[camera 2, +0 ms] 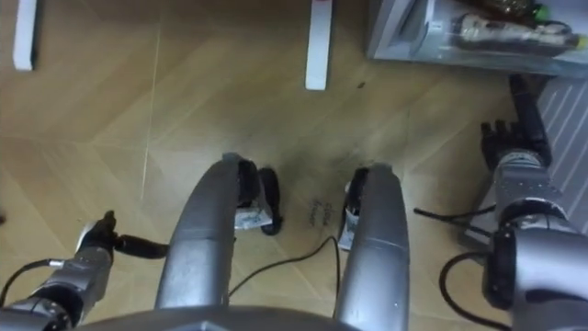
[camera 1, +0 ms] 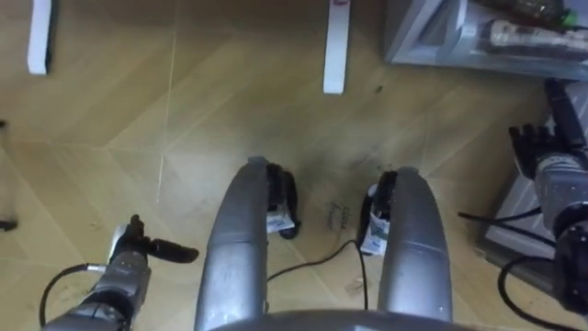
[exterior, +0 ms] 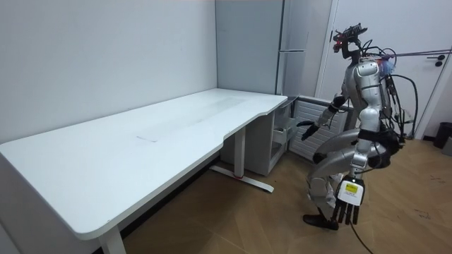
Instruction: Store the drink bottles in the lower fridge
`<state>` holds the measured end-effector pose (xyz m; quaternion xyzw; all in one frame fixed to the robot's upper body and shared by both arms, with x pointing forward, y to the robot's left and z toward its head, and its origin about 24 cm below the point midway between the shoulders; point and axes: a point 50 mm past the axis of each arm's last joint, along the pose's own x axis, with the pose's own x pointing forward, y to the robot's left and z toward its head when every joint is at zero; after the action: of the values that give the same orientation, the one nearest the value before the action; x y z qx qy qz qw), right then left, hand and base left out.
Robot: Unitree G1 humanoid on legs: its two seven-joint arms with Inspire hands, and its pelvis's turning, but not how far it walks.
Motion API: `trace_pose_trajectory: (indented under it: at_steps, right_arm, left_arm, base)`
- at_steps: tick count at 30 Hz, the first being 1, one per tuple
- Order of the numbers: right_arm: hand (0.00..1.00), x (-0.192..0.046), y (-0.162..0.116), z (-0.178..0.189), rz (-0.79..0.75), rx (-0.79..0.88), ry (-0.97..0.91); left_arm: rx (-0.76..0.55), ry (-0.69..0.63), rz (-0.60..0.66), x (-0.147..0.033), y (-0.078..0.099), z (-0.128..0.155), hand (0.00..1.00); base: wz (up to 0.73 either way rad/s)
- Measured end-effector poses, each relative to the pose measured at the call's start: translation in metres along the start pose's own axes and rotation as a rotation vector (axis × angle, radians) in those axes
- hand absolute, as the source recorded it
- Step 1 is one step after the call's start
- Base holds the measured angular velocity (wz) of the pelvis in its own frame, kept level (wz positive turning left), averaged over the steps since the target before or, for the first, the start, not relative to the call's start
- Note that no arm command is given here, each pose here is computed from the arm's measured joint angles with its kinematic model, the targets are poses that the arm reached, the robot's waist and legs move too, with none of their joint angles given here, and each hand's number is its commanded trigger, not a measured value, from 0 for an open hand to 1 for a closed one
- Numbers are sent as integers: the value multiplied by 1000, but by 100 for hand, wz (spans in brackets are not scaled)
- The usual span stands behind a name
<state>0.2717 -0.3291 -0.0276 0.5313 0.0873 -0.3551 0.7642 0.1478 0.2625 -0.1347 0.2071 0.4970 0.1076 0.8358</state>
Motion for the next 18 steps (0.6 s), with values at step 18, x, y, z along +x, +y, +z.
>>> trace_pose_trajectory:
  at_steps: [18]
  right_arm:
    - [0,3,47,13,68,-27,-22]
  left_arm:
    - [-49,-3,-27,-8,5,-21,0]
  base:
    - [6]
